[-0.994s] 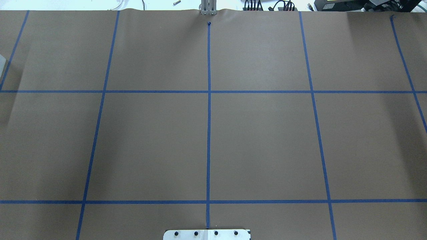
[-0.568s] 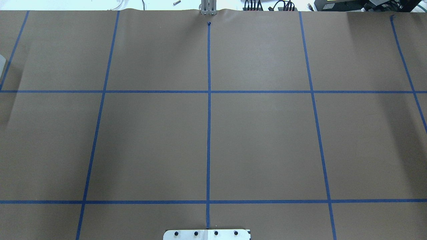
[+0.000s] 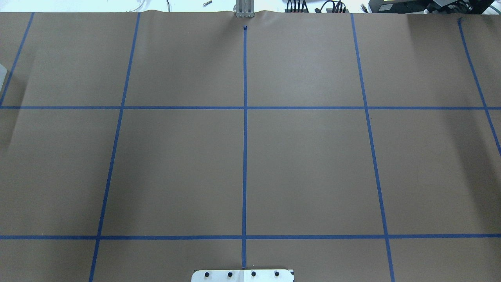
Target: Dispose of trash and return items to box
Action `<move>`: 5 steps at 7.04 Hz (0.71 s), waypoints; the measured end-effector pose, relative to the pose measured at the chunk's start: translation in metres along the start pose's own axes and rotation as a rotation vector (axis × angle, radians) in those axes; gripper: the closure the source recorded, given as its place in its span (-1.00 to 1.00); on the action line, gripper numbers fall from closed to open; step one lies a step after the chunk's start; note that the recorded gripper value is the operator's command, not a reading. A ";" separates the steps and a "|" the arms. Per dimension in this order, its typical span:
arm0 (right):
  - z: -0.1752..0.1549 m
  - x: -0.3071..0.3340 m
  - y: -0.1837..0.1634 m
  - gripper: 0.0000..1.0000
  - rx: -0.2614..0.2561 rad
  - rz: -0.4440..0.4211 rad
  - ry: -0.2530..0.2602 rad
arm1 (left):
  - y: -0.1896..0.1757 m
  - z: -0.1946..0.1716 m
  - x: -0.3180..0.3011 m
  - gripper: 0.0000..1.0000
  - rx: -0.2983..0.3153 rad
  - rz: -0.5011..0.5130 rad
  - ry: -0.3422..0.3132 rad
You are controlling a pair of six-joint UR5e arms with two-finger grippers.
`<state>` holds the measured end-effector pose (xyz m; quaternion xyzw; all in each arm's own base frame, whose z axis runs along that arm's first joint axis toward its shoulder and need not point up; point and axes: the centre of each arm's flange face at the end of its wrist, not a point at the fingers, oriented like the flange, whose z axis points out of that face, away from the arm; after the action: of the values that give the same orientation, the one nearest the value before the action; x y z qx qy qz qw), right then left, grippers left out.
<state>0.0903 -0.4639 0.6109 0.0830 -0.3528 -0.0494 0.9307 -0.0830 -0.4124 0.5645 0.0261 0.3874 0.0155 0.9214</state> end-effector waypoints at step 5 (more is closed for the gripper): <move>0.013 -0.002 0.000 -1.00 0.023 -0.054 0.006 | 0.001 0.000 -0.002 -1.00 -0.001 -0.003 -0.005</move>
<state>0.0801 -0.4651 0.6189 0.1030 -0.3484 -0.0701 0.9290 -0.0841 -0.4116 0.5658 0.0254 0.3851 0.0143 0.9224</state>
